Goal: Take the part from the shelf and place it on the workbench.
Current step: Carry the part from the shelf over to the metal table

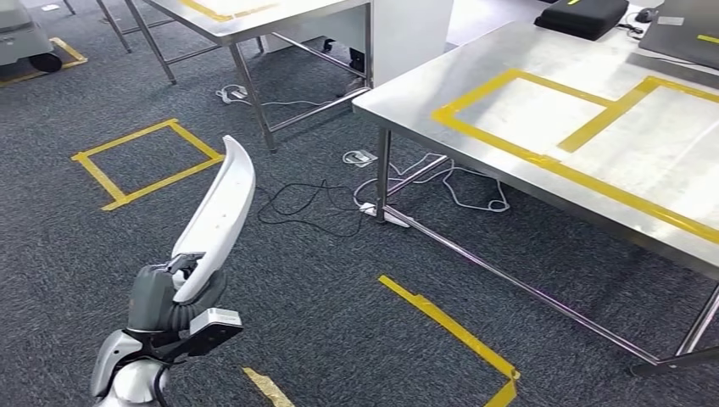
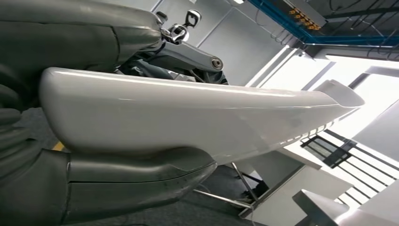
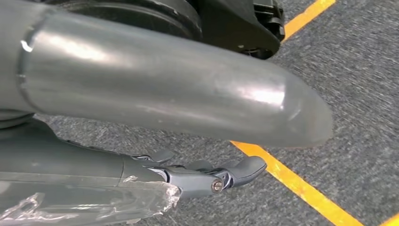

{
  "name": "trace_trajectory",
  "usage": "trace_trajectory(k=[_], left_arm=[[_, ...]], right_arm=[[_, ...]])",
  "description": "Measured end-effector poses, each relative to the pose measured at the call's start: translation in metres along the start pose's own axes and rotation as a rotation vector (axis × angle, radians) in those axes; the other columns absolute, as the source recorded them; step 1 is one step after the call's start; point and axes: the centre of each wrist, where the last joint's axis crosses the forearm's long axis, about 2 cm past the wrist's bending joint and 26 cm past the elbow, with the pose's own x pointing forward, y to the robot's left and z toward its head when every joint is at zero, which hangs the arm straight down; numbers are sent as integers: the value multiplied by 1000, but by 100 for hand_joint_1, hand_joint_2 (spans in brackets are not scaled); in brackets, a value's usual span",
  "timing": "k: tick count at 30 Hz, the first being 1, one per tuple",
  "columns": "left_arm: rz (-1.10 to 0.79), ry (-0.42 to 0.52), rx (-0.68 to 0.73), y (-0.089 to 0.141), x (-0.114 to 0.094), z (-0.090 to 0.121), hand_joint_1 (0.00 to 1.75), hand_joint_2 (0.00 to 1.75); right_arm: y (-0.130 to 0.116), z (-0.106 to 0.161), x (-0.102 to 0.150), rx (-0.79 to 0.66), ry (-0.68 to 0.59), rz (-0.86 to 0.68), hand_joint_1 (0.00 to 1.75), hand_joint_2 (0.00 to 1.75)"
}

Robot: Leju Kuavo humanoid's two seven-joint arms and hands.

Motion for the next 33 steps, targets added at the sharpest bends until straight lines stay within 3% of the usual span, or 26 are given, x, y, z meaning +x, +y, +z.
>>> trace_trajectory(k=[33], left_arm=[[-50, 4, 53, 13, -6, -13, 175, 175]], right_arm=[[1, 0, 0, 14, 2, 19, 0, 0]])
